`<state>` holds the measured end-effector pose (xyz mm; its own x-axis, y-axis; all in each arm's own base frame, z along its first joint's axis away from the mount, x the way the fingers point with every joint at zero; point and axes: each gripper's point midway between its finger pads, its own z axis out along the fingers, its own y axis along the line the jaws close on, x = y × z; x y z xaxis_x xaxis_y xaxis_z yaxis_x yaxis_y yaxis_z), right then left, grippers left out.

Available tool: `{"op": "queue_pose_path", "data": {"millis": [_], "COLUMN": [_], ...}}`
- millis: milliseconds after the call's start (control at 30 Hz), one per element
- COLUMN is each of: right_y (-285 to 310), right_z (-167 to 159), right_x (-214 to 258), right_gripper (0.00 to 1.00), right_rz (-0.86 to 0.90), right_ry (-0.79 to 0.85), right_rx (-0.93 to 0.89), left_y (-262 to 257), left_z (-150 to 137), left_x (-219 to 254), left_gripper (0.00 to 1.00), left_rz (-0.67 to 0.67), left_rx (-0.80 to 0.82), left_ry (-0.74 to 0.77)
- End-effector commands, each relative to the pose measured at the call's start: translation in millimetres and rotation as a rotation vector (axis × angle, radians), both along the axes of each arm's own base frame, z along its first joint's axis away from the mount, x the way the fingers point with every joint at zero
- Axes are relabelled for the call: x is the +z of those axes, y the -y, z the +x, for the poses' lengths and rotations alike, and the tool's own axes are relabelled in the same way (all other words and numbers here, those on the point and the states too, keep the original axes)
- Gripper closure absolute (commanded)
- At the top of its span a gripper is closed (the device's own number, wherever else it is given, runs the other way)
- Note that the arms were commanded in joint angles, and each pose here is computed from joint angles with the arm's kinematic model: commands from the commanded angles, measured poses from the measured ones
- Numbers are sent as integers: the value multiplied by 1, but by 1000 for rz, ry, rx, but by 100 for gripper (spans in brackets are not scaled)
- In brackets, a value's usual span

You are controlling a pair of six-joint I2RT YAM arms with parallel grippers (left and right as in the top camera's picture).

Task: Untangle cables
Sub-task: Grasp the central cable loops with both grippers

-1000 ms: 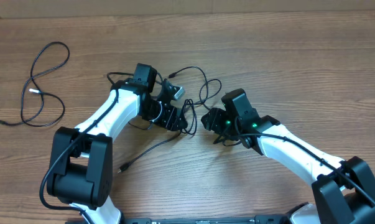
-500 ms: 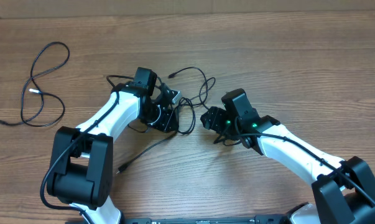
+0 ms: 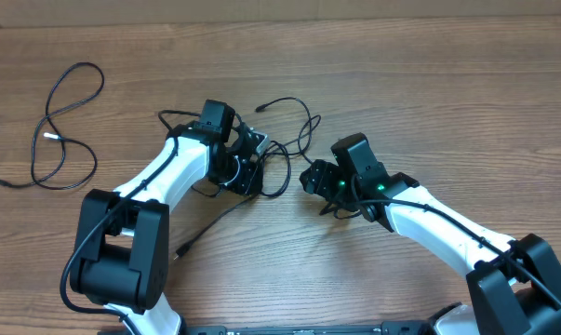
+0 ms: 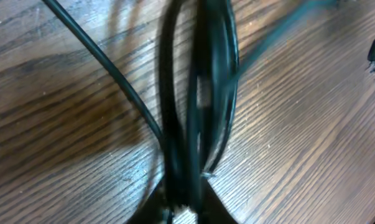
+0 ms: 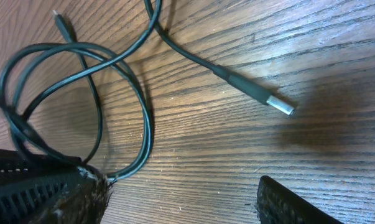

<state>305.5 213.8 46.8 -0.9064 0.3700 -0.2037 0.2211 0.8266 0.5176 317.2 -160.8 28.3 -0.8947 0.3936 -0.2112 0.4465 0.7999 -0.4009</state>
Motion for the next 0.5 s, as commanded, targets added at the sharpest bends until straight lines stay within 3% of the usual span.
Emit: {"op": "queue_pose_path", "data": {"millis": [0,33,200,267,367,467], "right_y": [0,0,-3,-5,-14,-23], "right_z": [0,-1,-3,-3,-2,0], "right_x": [-2,-2,-2,0,5,11], "right_gripper": [21,9,8,15,36,49], "right_rz": [-9,-10,9,20,42,73], "right_ry": [1,1,-8,-8,31,69], "right_rx": [-1,-1,12,22,94,155], "left_y": [-7,-8,-11,-10,-3,14], "left_z": [1,1,0,1,2,-1], "left_x": [-1,-1,-3,-2,1,11], "left_gripper": [94,96,95,96,96,96], "left_rz": [38,47,63,57,13,-100], "left_rx": [0,1,5,6,-12,-91], "left_ry": [19,20,16,18,29,48]}}
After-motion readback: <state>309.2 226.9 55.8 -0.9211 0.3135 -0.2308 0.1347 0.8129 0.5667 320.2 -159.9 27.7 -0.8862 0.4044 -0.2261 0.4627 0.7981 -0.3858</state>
